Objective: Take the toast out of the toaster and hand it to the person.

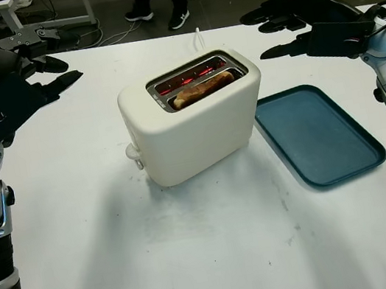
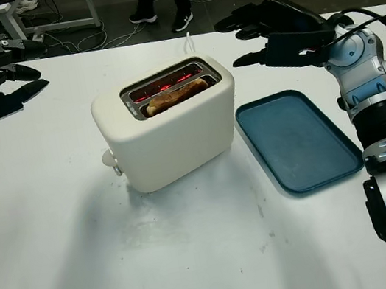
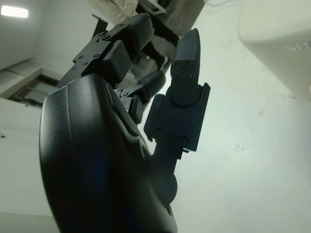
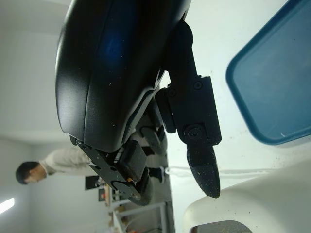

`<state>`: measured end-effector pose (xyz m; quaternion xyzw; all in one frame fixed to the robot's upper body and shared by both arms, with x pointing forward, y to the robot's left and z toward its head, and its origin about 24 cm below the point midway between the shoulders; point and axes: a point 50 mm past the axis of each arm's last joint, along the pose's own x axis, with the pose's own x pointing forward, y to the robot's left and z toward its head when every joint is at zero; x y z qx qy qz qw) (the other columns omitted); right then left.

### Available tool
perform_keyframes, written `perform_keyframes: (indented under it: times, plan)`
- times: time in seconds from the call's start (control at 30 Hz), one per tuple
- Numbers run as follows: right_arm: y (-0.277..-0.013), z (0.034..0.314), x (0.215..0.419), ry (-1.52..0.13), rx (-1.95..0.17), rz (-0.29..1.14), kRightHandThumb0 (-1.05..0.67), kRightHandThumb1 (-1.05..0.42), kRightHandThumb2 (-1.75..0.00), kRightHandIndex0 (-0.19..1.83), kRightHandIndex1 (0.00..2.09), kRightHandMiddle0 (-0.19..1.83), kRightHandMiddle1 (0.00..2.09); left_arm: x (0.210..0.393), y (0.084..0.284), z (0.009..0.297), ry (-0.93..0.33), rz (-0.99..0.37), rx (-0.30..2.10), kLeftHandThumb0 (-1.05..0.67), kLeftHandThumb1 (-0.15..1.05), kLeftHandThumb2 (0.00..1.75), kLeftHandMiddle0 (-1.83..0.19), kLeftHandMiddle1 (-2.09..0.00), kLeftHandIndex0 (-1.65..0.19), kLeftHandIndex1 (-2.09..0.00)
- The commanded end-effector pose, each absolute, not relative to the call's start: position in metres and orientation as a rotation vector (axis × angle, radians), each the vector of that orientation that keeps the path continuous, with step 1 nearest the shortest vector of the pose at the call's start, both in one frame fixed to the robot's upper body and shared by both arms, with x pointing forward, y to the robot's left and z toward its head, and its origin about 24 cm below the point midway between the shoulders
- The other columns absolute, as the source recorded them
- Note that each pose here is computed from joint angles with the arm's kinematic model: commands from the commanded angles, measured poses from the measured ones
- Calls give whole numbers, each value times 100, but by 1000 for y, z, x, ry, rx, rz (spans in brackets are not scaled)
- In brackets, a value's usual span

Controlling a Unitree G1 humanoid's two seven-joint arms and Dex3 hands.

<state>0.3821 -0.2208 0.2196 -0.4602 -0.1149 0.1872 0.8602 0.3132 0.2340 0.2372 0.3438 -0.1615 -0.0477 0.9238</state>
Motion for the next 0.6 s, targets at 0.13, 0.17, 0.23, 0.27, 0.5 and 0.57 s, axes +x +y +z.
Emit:
perform_keyframes:
  times: [0.13, 0.17, 0.23, 0.27, 0.5, 0.57]
  plan:
    - [-221, 224, 381, -263, -976, 388, -44, -92, 0, 59, 1, 56, 1, 313, 233, 237, -333, -93, 692, -38, 92, 14, -35, -98, -51, -48]
    - [-221, 224, 381, -261, -977, 388, -43, -92, 0, 59, 1, 55, 0, 313, 233, 237, -331, -93, 686, -38, 92, 13, -34, -98, -50, -48]
    - [-221, 224, 380, -265, -974, 390, -42, -92, 0, 59, 1, 55, 0, 313, 233, 237, -331, -96, 682, -38, 92, 14, -34, -98, -50, -48]
    - [-221, 224, 380, -272, -972, 392, -41, -92, 0, 59, 1, 55, 0, 313, 234, 237, -332, -97, 683, -38, 92, 14, -34, -98, -50, -48]
    - [-221, 223, 381, -256, -958, 389, -41, -91, 0, 58, 0, 55, 0, 313, 234, 237, -337, -98, 687, -39, 92, 14, -34, -98, -50, -48]
    - [-221, 223, 381, -262, -962, 391, -41, -91, 0, 58, 0, 55, 0, 312, 234, 238, -336, -95, 704, -41, 92, 14, -35, -98, -50, -48]
